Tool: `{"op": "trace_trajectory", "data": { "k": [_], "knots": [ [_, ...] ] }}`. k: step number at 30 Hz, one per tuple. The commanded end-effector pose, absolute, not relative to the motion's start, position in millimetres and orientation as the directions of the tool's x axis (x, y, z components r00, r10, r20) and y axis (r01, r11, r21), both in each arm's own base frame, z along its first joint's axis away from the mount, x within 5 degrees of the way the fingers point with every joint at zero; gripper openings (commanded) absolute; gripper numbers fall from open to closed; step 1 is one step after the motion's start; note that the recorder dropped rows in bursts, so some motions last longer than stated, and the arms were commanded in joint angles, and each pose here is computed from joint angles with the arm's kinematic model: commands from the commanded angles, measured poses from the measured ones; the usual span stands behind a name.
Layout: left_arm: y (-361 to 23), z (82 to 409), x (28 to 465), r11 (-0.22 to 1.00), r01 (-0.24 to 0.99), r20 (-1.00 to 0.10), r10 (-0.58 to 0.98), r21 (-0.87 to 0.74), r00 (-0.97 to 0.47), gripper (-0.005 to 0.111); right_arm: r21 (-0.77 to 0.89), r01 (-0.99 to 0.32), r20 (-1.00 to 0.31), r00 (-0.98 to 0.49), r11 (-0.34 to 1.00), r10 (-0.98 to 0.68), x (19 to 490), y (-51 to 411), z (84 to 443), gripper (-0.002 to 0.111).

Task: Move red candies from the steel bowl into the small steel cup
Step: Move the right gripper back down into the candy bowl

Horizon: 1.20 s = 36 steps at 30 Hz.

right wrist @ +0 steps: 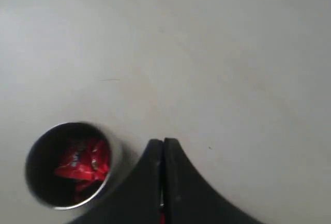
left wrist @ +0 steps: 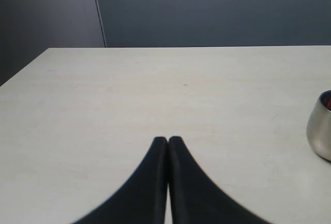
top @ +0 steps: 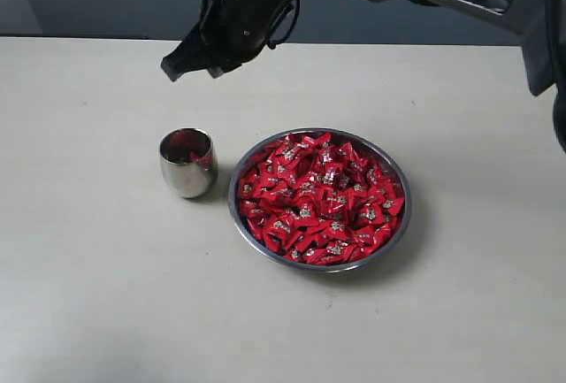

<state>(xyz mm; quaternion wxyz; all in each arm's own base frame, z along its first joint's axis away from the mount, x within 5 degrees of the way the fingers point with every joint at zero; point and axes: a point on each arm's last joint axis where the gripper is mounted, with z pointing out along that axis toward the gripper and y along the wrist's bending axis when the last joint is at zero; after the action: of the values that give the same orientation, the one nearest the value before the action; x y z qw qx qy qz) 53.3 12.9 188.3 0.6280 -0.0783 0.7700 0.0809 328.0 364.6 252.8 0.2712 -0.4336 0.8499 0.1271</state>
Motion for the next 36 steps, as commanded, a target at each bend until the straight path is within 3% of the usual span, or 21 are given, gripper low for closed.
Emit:
{"op": "trace_trajectory", "data": {
  "k": [1,8,18,23,36],
  "knots": [
    [13,187,53,0.974,-0.224,-0.980,-0.020,0.025,-0.196,0.000,-0.088,-0.714,-0.595,-0.521,0.694,-0.612,336,353,259,0.000],
    [13,187,53,0.974,-0.224,-0.980,-0.020,0.025,-0.196,0.000,-0.067,-0.692,-0.621,-0.535,0.719,-0.573,333,332,250,0.000],
    [13,187,53,0.974,-0.224,-0.980,-0.020,0.025,-0.196,0.000,0.021,-0.543,-0.621,-0.665,0.840,-0.415,334,237,234,0.000],
    [13,187,53,0.974,-0.224,-0.980,-0.020,0.025,-0.196,0.000,0.062,-0.457,-0.537,-0.765,0.887,-0.356,327,200,216,0.000],
    [13,187,53,0.974,-0.224,-0.980,-0.020,0.025,-0.196,0.000,0.182,-0.511,-0.387,-0.822,0.840,-0.417,315,210,184,0.000]
  ]
}}
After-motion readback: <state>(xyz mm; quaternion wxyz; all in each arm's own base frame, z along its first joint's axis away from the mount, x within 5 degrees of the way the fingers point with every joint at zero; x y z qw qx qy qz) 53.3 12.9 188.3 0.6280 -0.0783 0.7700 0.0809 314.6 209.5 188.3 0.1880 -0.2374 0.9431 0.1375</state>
